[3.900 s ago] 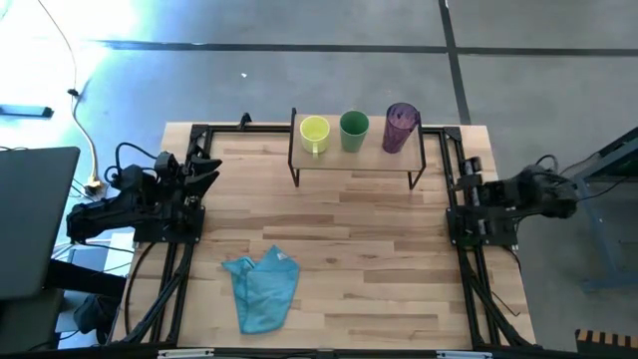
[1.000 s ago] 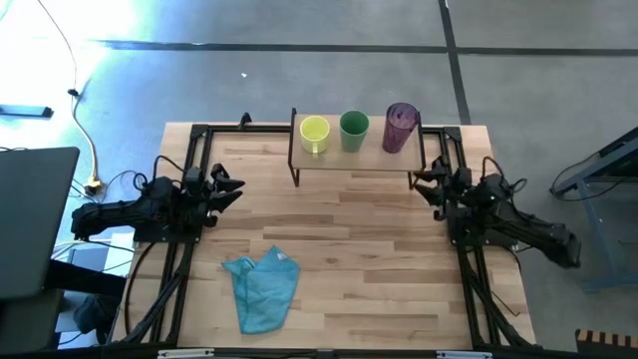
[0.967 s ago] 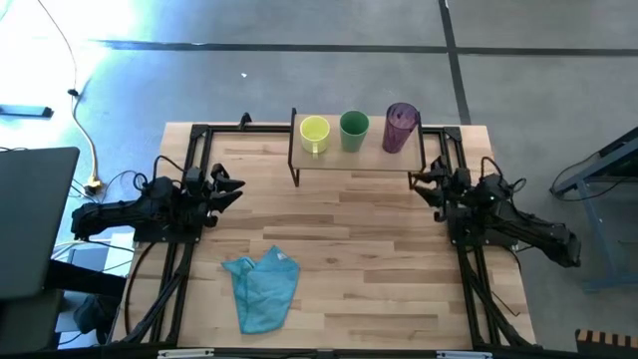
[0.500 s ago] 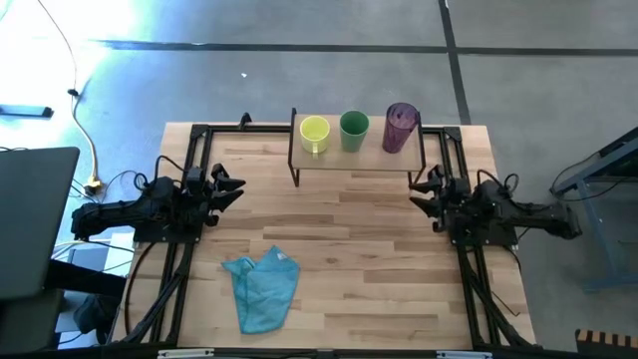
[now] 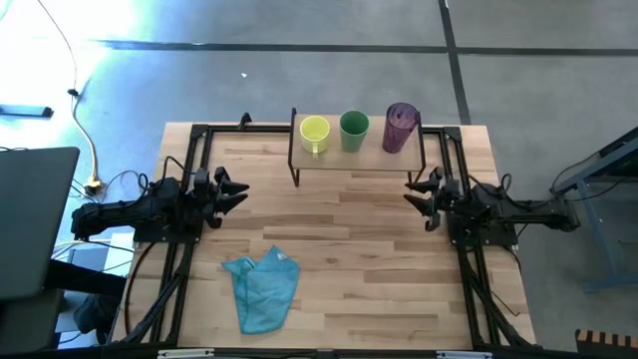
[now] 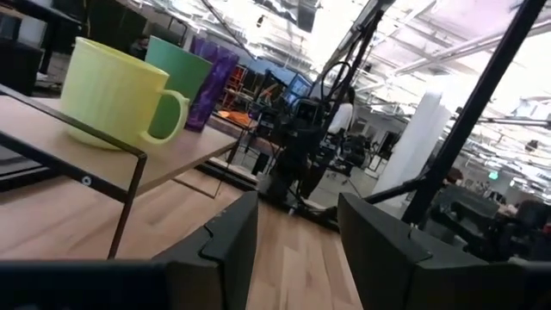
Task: Stack small to large cups/mugs on shelf
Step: Return to Home Position
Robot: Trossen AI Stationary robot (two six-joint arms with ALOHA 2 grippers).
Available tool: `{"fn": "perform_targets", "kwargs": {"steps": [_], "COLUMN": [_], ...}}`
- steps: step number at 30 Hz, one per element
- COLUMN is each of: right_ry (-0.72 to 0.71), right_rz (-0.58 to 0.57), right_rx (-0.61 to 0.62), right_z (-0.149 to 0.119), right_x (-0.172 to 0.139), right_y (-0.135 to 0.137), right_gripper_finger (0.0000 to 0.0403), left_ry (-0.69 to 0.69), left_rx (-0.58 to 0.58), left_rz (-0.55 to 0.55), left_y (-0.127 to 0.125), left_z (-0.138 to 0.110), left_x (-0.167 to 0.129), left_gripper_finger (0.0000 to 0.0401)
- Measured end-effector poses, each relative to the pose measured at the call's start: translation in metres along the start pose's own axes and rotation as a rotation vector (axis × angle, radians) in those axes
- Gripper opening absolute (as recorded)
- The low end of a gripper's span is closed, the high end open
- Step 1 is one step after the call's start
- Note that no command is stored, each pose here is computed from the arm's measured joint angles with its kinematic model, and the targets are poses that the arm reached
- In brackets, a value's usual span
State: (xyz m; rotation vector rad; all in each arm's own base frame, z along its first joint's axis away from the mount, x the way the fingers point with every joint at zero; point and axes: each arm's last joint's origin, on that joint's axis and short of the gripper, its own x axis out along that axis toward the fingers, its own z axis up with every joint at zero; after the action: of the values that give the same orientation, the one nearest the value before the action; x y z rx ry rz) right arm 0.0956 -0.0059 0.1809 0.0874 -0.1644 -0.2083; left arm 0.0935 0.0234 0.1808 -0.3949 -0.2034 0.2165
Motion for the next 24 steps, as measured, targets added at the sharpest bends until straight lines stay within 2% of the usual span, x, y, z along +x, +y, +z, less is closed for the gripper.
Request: {"fn": "perform_targets", "kwargs": {"steps": [8, 18, 24], "right_ry": [0.111, 0.115, 0.116], "right_rz": [0.037, 0.042, 0.040], "right_rx": [0.006, -0.046, -0.073], "right_z": [-0.011, -0.011, -0.011], "right_x": [-0.001, -0.001, -0.001], "right_y": [0.000, 0.000, 0.000], "right_gripper_finger": [0.0155, 0.0155, 0.0155], "left_ry": [0.001, 0.053, 0.128], "left_rx": [0.087, 0.112, 0.111], "left_rz": [-0.035, -0.107, -0.088], "left_y": [-0.001, -0.003, 0.000], "left_z": [0.001, -0.002, -0.009], "left_x": [0.000, 0.000, -0.001], "left_gripper_finger": [0.0150, 0.0150, 0.0150]}}
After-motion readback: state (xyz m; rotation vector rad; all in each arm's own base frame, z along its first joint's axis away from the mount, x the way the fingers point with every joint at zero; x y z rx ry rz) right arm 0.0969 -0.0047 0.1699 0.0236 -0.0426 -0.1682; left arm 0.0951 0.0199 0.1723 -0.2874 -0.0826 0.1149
